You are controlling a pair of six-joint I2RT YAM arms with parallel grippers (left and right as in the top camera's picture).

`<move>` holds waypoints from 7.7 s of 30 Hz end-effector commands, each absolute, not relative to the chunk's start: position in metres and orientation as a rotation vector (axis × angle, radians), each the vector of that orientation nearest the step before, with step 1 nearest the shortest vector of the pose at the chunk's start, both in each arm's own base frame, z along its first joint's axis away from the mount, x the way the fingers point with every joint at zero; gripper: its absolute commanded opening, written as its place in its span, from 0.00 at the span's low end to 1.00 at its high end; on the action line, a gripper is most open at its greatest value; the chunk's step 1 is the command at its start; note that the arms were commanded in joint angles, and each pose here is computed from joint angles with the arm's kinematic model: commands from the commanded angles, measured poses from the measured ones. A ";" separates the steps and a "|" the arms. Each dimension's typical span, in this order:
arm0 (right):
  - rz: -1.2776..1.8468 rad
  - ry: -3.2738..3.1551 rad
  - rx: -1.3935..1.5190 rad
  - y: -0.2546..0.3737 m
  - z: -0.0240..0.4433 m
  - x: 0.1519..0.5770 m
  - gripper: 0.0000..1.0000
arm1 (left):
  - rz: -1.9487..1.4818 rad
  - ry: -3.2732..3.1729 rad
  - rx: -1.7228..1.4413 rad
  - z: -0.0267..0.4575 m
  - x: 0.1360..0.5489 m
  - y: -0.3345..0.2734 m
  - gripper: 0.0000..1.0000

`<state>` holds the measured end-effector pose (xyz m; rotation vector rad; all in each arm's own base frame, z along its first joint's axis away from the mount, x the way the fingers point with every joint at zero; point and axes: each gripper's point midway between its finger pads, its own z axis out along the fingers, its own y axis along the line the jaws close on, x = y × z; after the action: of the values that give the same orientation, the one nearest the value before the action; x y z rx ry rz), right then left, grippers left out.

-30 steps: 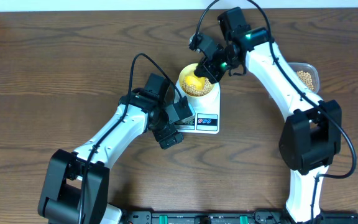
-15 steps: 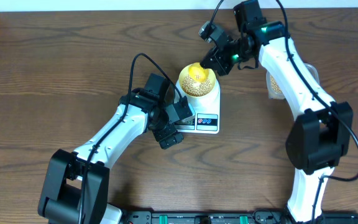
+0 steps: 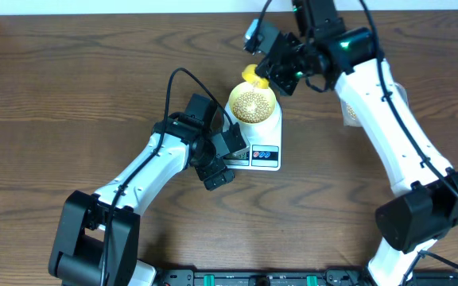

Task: Scoop item into bowl and weigh 50g on scale

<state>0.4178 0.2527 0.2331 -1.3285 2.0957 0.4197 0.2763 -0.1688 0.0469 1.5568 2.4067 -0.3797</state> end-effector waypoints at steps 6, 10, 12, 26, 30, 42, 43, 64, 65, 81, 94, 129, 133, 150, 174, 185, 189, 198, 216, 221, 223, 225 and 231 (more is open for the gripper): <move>0.268 2.077 -1.384 0.251 0.232 0.421 0.01 | -0.373 2.407 1.585 0.042 0.273 -0.167 0.98; 0.252 2.078 -1.366 0.247 0.233 0.427 0.01 | -0.373 2.407 1.584 0.043 0.274 -0.167 0.98; 0.251 2.082 -1.338 0.244 0.235 0.431 0.01 | -0.373 2.407 1.585 0.042 0.273 -0.167 0.98; 0.283 2.145 -0.986 0.214 0.251 0.475 0.01 | -0.373 2.407 1.584 0.043 0.274 -0.167 0.98; 0.324 2.146 -0.935 0.203 0.252 0.484 0.01 | -0.373 2.407 1.585 0.043 0.273 -0.167 0.98; 0.353 2.114 -0.884 0.188 0.232 0.520 0.01 | -0.372 2.407 1.584 0.043 0.274 -0.167 0.98; 0.353 2.114 -0.883 0.188 0.228 0.524 0.01 | -0.372 2.407 1.584 0.043 0.274 -0.167 0.98; 0.642 2.122 -0.855 0.229 0.195 0.526 0.01 | -0.373 2.408 1.585 0.042 0.273 -0.167 0.98; 0.650 2.129 -0.845 0.230 0.195 0.525 0.01 | -0.372 2.407 1.584 0.043 0.274 -0.167 0.98; 0.687 2.183 -0.881 0.247 0.181 0.509 0.01 | -0.373 2.407 1.584 0.043 0.274 -0.167 0.98; 0.687 2.184 -0.882 0.248 0.178 0.510 0.01 | -0.373 2.407 1.584 0.043 0.274 -0.167 0.98; 0.746 2.273 -0.839 0.262 0.156 0.495 0.01 | -0.373 2.408 1.585 0.042 0.273 -0.167 0.98; 0.757 2.288 -0.813 0.262 0.156 0.495 0.01 | -0.373 2.407 1.585 0.043 0.273 -0.167 0.98; 0.758 2.293 -0.813 0.261 0.155 0.494 0.01 | -0.373 2.408 1.585 0.042 0.273 -0.167 0.98; 0.683 2.155 -0.744 0.238 0.179 0.534 0.01 | -0.373 2.408 1.585 0.042 0.273 -0.167 0.98; 0.653 2.071 -0.708 0.218 0.218 0.541 0.01 | -0.373 2.408 1.584 0.042 0.273 -0.167 0.98; 0.604 1.957 -0.682 0.202 0.251 0.557 0.01 | -0.373 2.407 1.585 0.042 0.273 -0.167 0.98; 0.519 1.657 -0.648 0.190 0.322 0.584 0.01 | -0.372 2.407 1.584 0.043 0.274 -0.167 0.98; 0.435 1.512 -0.615 0.184 0.357 0.594 0.01 | -0.372 2.407 1.584 0.043 0.274 -0.167 0.98; 0.444 1.546 -0.615 0.184 0.349 0.594 0.01 | -0.373 2.407 1.585 0.043 0.273 -0.167 0.98; 0.449 1.563 -0.615 0.184 0.345 0.593 0.01 | -0.373 2.407 1.585 0.042 0.273 -0.167 0.98; 0.455 1.578 -0.617 0.186 0.342 0.592 0.01 | -0.373 2.408 1.585 0.042 0.273 -0.167 0.98; 0.470 1.605 -0.619 0.187 0.339 0.588 0.01 | -0.373 2.407 1.585 0.042 0.273 -0.167 0.98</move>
<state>0.5991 0.1845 0.3117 -0.6222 1.6419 0.4626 0.2763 -0.1687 0.0469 1.5568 2.4068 -0.3792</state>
